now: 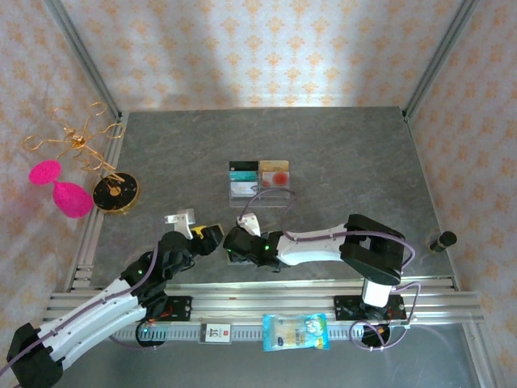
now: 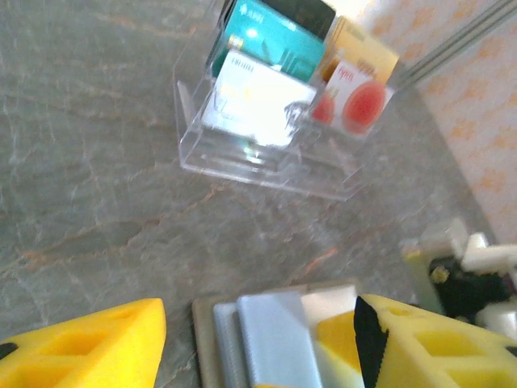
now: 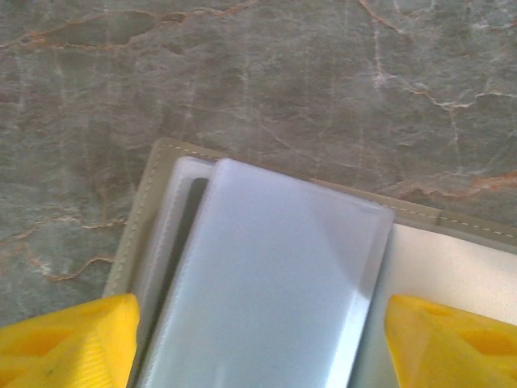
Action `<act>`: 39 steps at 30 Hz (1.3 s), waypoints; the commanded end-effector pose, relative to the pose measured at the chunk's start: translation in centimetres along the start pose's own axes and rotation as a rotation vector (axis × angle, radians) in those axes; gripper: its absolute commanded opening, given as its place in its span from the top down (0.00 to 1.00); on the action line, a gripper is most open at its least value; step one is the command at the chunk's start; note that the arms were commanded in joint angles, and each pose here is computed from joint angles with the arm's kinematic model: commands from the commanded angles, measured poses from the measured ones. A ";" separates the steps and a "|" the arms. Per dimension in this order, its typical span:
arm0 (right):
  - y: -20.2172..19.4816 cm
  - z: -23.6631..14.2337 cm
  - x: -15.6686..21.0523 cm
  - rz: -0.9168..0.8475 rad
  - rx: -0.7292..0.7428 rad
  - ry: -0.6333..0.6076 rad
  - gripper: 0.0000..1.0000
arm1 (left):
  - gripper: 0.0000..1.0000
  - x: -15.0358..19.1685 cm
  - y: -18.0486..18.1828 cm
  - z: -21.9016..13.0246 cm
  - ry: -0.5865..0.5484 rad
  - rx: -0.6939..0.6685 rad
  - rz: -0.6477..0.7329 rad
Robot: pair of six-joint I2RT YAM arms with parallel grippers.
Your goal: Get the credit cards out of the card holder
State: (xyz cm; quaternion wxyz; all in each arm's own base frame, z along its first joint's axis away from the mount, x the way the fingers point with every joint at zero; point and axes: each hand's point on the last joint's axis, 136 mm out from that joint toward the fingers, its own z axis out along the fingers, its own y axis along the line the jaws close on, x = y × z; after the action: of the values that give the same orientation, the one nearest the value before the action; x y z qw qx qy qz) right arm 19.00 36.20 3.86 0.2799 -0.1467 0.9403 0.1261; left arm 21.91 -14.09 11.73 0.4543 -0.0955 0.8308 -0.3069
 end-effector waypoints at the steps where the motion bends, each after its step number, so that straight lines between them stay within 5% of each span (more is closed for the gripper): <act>1: 0.0 -0.5 -0.6 -0.022 0.029 -0.013 0.21 | 0.36 -0.3 0.5 -0.3 -0.004 -0.037 0.017; 13: -1.2 1.8 2.2 -0.028 0.072 0.054 0.29 | 0.36 0.3 0.4 -0.1 0.011 -0.020 0.012; 19: -1.0 1.4 1.9 -0.017 0.029 0.028 0.55 | 0.40 0.8 0.2 0.1 0.029 0.003 0.007; 29: -1.0 1.1 1.7 -0.002 0.002 0.004 0.87 | 0.63 3.4 -0.4 1.6 0.132 0.056 0.006; 33: -1.3 0.8 1.6 0.011 0.000 -0.005 0.88 | 0.74 4.5 -0.7 2.2 0.170 0.066 0.019; 39: -1.5 0.6 1.3 0.021 0.003 -0.019 0.87 | 0.76 6.1 -2.1 3.2 0.229 0.101 0.052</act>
State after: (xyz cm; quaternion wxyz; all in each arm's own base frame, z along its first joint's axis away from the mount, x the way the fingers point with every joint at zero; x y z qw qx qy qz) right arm 19.12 36.09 2.80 0.2942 -0.1372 0.9346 0.1452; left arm 20.37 -18.08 5.88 0.3554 -0.0321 0.8800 -0.3135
